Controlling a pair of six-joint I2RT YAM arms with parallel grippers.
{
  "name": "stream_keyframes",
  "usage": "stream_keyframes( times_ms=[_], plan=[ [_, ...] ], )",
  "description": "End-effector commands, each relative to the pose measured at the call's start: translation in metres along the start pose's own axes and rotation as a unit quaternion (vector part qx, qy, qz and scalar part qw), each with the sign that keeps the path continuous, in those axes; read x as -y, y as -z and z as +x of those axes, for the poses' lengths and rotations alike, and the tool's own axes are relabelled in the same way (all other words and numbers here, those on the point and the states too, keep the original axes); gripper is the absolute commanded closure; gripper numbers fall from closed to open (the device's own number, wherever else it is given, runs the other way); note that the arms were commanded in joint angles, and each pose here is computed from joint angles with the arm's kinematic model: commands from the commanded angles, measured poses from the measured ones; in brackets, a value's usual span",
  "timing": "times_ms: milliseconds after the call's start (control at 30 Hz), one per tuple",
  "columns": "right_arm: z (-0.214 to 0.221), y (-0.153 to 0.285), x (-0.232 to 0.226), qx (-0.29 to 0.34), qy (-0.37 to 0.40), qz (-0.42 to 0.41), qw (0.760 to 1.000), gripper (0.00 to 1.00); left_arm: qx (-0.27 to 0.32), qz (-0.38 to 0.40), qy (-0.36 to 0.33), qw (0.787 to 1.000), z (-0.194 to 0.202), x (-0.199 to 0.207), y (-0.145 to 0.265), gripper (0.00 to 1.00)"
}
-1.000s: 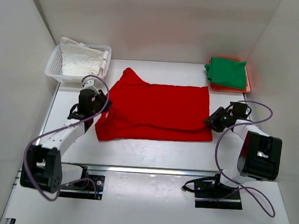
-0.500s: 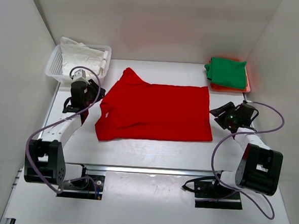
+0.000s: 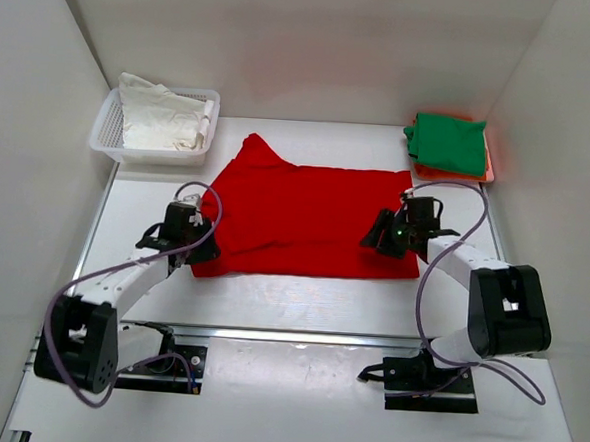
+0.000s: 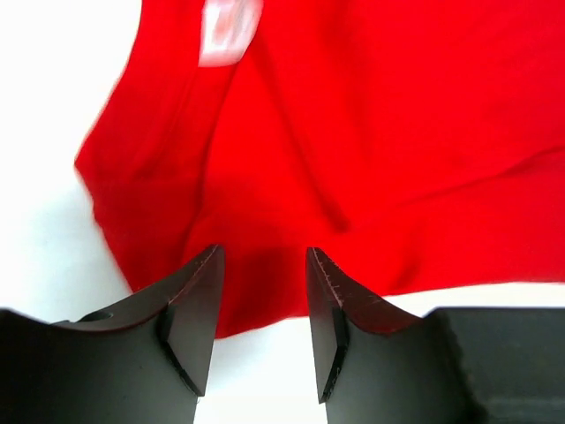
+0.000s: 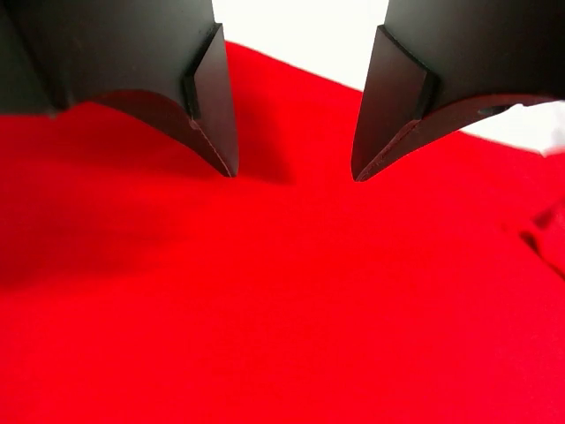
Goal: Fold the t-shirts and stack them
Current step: Fold the flattened tshirt in 1/3 of the way
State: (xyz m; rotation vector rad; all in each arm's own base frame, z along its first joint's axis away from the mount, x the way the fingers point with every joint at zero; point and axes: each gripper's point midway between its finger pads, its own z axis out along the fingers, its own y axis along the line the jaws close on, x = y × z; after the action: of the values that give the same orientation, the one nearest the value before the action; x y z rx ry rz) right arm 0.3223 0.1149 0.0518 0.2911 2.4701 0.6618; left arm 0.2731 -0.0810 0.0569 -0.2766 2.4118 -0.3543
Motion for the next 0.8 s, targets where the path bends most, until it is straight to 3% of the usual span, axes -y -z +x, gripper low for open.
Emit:
stream_keyframes(
  times_ms=[0, 200, 400, 467, 600, 767],
  plan=[
    [0.024, -0.006, 0.000, -0.035, 0.024, 0.011, 0.999, 0.49, -0.092, -0.057, -0.043, 0.993, 0.036, -0.023, -0.003, 0.47],
    [0.069, 0.001, 0.022, -0.110, 0.012, 0.043, 0.993, 0.49, -0.197, -0.075, -0.075, 0.975, 0.076, -0.026, 0.000, 0.48],
    [0.102, 0.027, 0.033, -0.171, 0.007, 0.066, 0.983, 0.51, -0.209, -0.028, -0.077, 0.974, 0.078, -0.010, 0.017, 0.50],
    [0.109, 0.040, 0.038, -0.188, 0.006, 0.089, 0.978, 0.51, -0.208, -0.011, -0.079, 0.975, 0.068, 0.000, 0.029, 0.52],
    [0.076, 0.057, 0.033, -0.130, -0.006, 0.062, 0.990, 0.51, -0.162, 0.045, -0.075, 0.983, 0.018, 0.039, 0.060, 0.52],
    [0.014, 0.068, 0.012, -0.082, 0.020, 0.022, 0.996, 0.53, -0.041, 0.114, -0.066, 0.990, -0.079, 0.097, 0.085, 0.53]
  ],
)
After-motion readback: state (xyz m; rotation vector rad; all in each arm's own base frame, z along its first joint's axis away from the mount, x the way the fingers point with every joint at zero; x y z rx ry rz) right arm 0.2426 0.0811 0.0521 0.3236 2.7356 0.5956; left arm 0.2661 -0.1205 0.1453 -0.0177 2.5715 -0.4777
